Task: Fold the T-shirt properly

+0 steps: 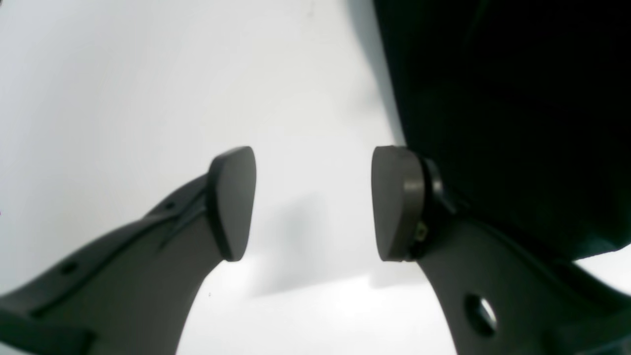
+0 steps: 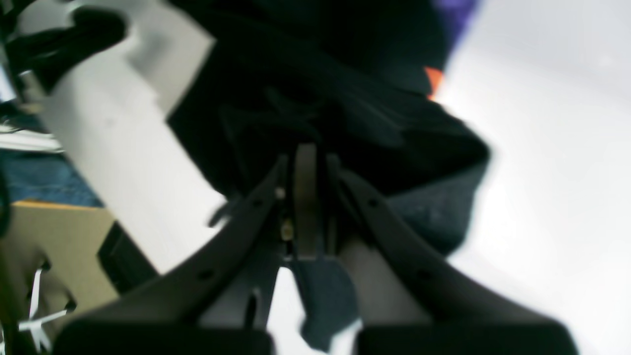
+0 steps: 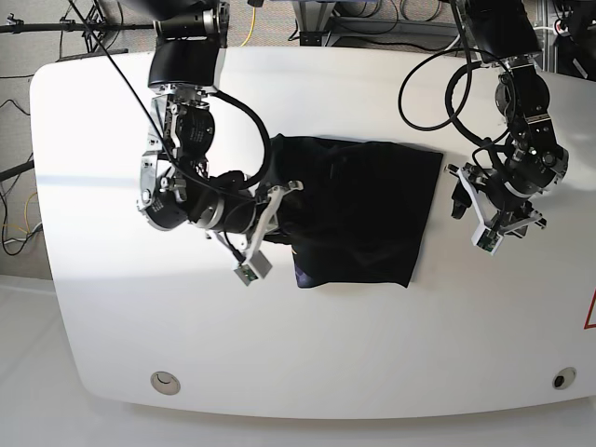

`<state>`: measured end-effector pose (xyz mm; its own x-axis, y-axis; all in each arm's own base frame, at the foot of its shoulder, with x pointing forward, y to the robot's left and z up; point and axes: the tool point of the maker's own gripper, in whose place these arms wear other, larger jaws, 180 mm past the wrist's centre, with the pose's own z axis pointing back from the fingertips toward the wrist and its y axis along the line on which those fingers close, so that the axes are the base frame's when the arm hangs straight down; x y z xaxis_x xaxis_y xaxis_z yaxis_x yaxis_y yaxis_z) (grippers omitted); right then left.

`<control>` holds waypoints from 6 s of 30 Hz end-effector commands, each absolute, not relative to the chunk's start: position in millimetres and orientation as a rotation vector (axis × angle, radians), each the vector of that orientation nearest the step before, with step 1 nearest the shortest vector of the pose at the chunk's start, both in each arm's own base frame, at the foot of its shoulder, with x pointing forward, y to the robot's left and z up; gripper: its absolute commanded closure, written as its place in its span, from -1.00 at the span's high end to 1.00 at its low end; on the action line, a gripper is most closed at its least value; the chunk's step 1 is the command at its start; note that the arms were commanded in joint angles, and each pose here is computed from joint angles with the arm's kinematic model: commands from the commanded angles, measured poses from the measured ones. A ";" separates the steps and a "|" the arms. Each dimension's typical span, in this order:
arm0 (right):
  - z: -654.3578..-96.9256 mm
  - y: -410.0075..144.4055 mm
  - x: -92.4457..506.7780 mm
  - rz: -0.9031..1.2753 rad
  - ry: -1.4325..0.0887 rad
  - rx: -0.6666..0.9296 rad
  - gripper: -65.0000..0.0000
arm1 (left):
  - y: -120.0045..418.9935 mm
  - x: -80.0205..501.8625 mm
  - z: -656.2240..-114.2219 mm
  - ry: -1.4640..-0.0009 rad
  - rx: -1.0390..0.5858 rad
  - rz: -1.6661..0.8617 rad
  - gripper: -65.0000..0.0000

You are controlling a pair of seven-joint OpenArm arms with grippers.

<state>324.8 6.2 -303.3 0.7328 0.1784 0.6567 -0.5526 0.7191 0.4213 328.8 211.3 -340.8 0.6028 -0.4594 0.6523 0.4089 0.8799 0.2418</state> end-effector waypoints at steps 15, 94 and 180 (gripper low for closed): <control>-265.9 100.6 298.3 0.667 -0.651 0.809 -1.00 | 211.3 337.3 -327.1 -0.824 0.077 -0.507 0.05; -279.2 45.2 334.4 0.628 -0.715 0.670 0.72 | 213.9 336.2 -338.7 -0.793 0.059 -0.492 0.05; -325.9 203.4 233.0 0.994 -0.372 0.777 -0.48 | 227.7 335.1 -335.0 -0.797 0.083 -0.467 0.05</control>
